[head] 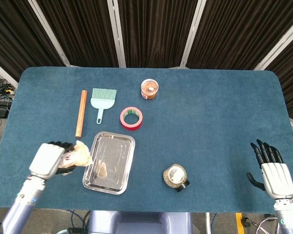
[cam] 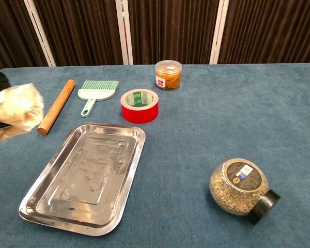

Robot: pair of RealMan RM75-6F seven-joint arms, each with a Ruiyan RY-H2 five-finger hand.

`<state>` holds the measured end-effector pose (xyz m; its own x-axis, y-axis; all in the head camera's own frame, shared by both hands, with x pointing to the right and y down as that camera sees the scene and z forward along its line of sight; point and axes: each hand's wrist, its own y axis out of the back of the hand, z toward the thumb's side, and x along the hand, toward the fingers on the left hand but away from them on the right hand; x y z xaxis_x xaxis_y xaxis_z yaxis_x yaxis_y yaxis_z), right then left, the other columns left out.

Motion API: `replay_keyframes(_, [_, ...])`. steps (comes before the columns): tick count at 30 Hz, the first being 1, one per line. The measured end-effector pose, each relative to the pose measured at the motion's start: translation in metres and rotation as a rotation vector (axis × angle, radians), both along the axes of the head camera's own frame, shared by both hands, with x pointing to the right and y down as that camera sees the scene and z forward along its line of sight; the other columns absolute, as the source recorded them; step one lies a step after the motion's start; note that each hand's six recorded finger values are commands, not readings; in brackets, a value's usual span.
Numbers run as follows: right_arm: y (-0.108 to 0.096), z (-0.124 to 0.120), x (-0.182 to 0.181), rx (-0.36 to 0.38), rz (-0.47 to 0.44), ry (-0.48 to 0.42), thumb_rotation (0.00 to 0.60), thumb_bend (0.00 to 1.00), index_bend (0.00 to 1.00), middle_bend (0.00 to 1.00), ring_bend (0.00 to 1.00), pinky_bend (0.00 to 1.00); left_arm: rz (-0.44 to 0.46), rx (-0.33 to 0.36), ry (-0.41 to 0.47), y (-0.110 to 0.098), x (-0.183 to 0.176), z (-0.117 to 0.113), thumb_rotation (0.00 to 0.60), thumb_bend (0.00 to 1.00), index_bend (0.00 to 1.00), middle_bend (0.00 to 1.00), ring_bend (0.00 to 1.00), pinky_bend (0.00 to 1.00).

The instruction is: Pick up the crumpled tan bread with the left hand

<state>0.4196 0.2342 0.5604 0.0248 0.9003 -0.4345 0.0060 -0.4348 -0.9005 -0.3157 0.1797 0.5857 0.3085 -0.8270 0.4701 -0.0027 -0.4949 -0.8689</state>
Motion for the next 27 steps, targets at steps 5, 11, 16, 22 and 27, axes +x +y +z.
replay_keyframes(5, [-0.001, -0.002, 0.002, 0.004, 0.004, -0.005, 0.6, 0.3, 0.0, 0.0, 0.0, 0.09, 0.036, -0.05, -0.012, -0.002, 0.03, 0.017, 0.6, 0.17, 0.11, 0.04, 0.07, 0.24])
replay_keyframes(11, [-0.001, -0.002, 0.003, 0.005, 0.006, -0.007, 0.6, 0.3, 0.0, 0.0, 0.0, 0.09, 0.04, -0.069, -0.028, 0.0, 0.036, 0.021, 0.6, 0.15, 0.0, 0.0, 0.0, 0.18])
replay_keyframes(16, [0.0, -0.002, 0.001, 0.004, 0.0, -0.006, 0.6, 0.3, 0.0, 0.0, 0.0, 0.09, -0.023, -0.056, -0.008, -0.001, 0.015, 0.012, 0.6, 0.14, 0.0, 0.0, 0.0, 0.14])
replay_keyframes(22, [0.001, -0.001, -0.001, -0.001, -0.004, -0.001, 0.6, 0.3, 0.0, 0.0, 0.0, 0.09, -0.124, 0.007, 0.005, 0.009, -0.039, -0.008, 0.6, 0.08, 0.0, 0.0, 0.0, 0.01])
replay_keyframes(27, [0.001, 0.002, -0.002, -0.005, -0.017, 0.013, 0.6, 0.3, 0.0, 0.0, 0.0, 0.09, -0.195, 0.046, -0.051, 0.03, -0.1, -0.018, 0.6, 0.07, 0.0, 0.0, 0.0, 0.0])
